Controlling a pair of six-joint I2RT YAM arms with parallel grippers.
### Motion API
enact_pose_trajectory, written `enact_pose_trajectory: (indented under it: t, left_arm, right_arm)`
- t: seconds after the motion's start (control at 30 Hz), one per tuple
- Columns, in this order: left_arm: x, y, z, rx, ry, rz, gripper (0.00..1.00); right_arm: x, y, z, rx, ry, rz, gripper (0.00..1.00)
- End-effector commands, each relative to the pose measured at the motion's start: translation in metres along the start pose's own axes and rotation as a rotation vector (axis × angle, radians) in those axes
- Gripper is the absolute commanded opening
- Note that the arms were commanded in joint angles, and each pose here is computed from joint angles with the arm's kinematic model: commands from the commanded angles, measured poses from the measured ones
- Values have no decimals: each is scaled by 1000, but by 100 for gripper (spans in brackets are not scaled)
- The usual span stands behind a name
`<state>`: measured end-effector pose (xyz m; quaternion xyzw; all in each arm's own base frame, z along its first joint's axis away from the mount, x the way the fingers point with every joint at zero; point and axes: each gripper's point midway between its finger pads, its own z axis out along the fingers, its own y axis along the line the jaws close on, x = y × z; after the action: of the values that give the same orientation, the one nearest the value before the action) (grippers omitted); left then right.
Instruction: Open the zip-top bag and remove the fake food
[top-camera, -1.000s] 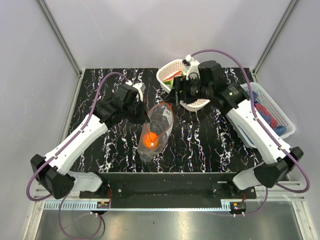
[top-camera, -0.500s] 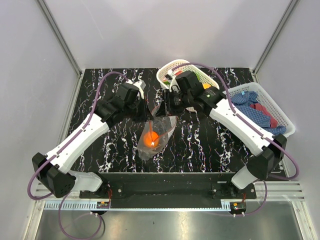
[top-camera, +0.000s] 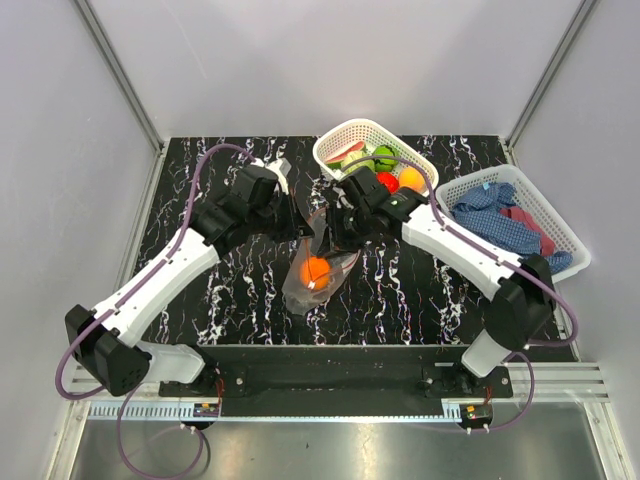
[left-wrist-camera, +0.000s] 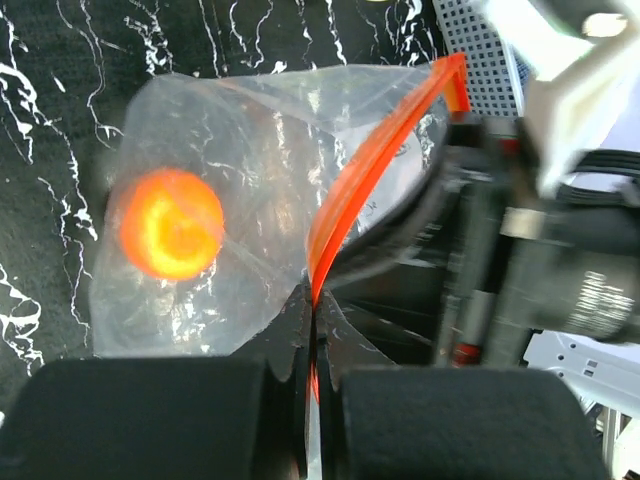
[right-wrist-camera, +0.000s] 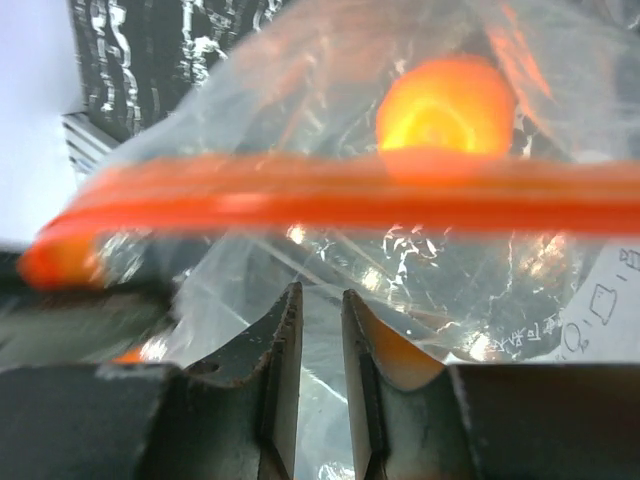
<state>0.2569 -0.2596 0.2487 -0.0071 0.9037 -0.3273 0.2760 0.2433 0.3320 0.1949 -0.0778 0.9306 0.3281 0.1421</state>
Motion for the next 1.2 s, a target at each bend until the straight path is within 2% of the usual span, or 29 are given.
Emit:
enact_pose_trajectory:
  t: [0.0,0.3,0.33,0.57,0.87,1.03,1.17]
  left_arm:
    - [-2,1,-3,21,-41,-9,0]
    - [9,33,-1,-70,-67,13,0]
    - [8,36,-1,-79,-74,16,0]
    - [15,59,-4,-137,-77,25,0]
    - [24,75,-5,-164,-63,18,0]
    - [30,81,-1,-172,-40,20,0]
    - [39,89,3,-187,-18,16,0]
  right_arm:
    - [1,-1,27,3,4,-35,32]
    - [5,-14,64,48,4,-83,51]
    - [4,-15,66,51,-3,-82,55]
    - [0,-19,85,57,7,-93,64]
    - [3,-38,120,74,22,-119,64]
    - [-2,-34,130,36,7,-134,65]
    - [8,-40,146,30,54,-110,66]
